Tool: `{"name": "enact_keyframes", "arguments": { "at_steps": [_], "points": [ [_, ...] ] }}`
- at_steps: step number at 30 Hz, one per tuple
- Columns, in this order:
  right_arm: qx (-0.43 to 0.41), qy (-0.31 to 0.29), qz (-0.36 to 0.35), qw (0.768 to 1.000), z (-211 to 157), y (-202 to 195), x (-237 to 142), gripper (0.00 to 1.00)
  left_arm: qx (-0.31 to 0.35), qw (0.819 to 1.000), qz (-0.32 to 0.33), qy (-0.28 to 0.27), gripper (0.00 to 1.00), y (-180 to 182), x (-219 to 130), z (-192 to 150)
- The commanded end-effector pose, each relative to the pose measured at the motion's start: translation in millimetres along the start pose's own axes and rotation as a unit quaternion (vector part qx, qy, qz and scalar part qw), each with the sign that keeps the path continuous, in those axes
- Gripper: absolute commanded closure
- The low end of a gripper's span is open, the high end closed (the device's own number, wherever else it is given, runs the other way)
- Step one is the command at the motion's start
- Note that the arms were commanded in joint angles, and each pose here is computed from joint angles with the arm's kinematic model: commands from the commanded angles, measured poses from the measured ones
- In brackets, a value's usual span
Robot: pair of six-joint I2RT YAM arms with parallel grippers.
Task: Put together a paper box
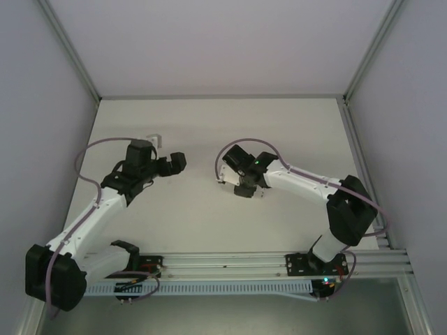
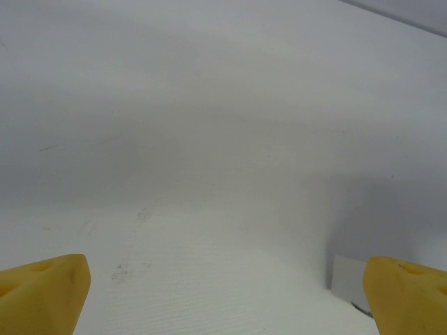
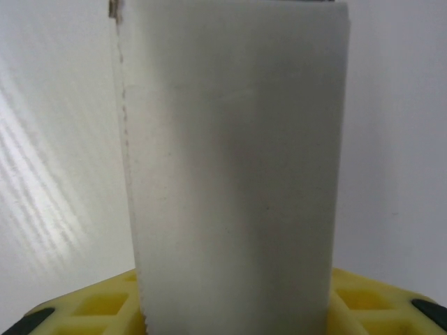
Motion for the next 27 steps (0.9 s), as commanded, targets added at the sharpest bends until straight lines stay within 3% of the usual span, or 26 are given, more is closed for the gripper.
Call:
{"name": "enact_keyframes", "arguments": {
  "at_steps": [1, 2, 4, 7, 9, 16, 18, 20, 25, 27],
  "points": [
    [-0.047, -0.012, -0.124, 0.991, 17.5, -15.5, -9.7, 0.49, 0.004, 1.0, 0.023, -0.006, 0.0, 6.6, -6.9, -2.4],
    [-0.055, -0.028, -0.167, 0.984, 24.0, -20.6, -7.8, 0.46, 0.003, 1.0, 0.027, -0.007, 0.0, 7.7, -7.4, -3.0],
    [-0.092, -0.042, -0.231, 0.968, 29.1, -24.0, 4.7, 0.54, 0.0, 0.999, 0.039, -0.008, 0.0, 10.3, -8.4, -4.4],
    [-0.159, -0.053, -0.268, 0.949, 26.6, -14.2, 32.5, 0.56, 0.0, 0.999, 0.047, -0.009, 0.0, 12.3, -8.8, -6.2],
    [-0.17, -0.083, -0.276, 0.942, 26.6, -8.2, 43.7, 0.5, 0.0, 0.999, 0.051, -0.01, 0.0, 13.3, -9.0, -7.0],
    [-0.213, -0.152, -0.22, 0.94, -1.9, 19.3, 51.8, 0.44, 0.002, 0.998, 0.058, -0.013, 0.0, 15.2, -8.0, -6.4],
    [-0.197, -0.147, -0.209, 0.947, -6.2, 19.5, 46.3, 0.31, 0.002, 0.998, 0.058, -0.012, 0.0, 15.1, -6.9, -6.6],
    [-0.173, -0.143, -0.193, 0.955, -9.0, 19.6, 39.6, 0.26, 0.003, 0.998, 0.058, -0.01, 0.0, 15.2, -5.8, -6.3],
    [-0.131, -0.176, -0.09, 0.971, -6.2, 33.0, 13.7, 0.0, 0.003, 0.998, 0.059, -0.006, 0.0, 15.4, -3.6, -5.2],
    [-0.12, -0.199, -0.057, 0.971, -2.0, 37.1, -0.5, 0.0, 0.003, 0.998, 0.059, -0.007, 0.0, 15.1, -3.5, -3.9]
  ]
}}
Point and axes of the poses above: each hand's point on the last joint's axis, 136 mm out from that joint toward the fingers, its own x axis out along the fingers, its own y axis along the line the jaws close on, z = x × y, the point moved 7 cm from there along -x, back along the fingers, and after that the axes turned 15 degrees about x, right-handed, at the moved point
